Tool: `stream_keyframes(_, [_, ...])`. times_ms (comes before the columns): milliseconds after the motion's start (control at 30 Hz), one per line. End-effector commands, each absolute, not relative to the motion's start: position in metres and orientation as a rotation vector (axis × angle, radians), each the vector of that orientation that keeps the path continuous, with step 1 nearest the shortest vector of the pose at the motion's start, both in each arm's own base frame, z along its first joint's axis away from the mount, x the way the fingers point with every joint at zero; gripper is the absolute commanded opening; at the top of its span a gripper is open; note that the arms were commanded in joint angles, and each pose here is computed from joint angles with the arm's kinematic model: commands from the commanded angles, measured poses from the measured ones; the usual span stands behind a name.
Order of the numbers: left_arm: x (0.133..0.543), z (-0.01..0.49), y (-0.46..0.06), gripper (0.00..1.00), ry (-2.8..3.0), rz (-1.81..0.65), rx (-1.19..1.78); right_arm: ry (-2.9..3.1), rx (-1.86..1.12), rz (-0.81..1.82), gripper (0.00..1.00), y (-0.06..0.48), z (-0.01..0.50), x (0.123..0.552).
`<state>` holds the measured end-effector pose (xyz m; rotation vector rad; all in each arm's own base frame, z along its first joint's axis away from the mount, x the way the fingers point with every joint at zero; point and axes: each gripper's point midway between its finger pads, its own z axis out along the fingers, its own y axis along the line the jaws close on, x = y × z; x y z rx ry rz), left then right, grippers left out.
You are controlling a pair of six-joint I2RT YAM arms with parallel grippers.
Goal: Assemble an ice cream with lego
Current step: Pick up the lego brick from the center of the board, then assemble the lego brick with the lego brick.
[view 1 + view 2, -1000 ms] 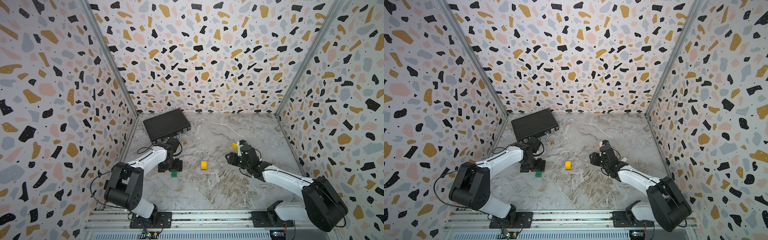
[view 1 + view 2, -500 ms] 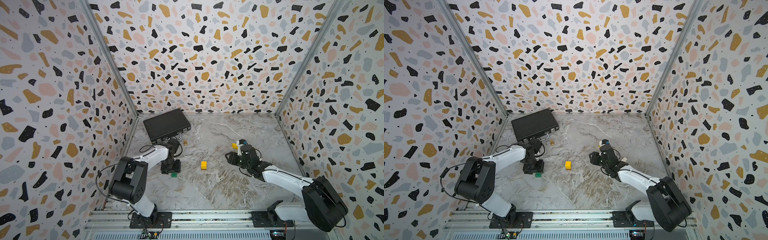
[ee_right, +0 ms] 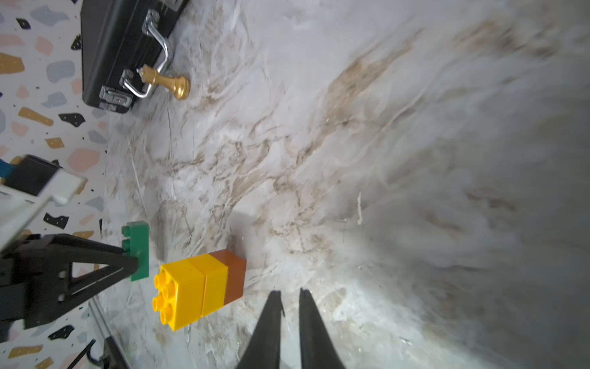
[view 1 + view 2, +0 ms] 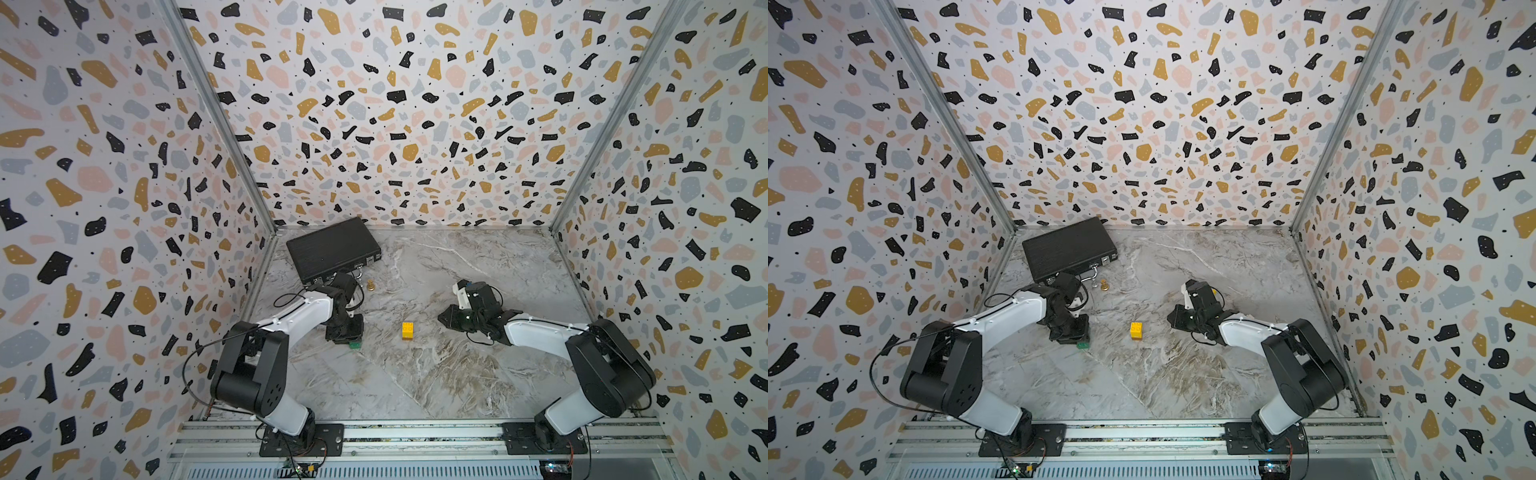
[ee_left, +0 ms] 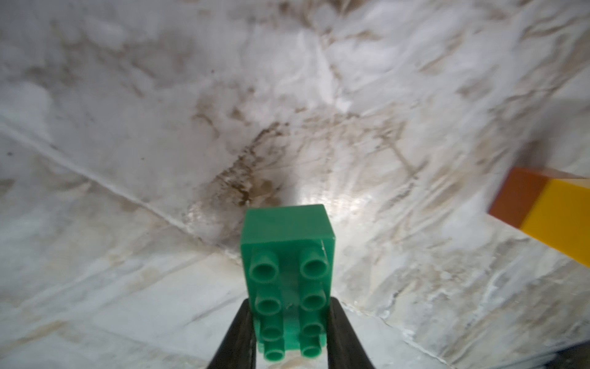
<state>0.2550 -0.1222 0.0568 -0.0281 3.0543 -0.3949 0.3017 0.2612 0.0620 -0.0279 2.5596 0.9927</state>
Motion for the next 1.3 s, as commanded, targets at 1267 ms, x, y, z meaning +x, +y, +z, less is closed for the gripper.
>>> stream_keyframes(1267, [0.265,0.100,-0.266,0.04,3.075,-0.321,0.581,2.686,-0.168,1.418,0.10,0.345,0.049,0.264])
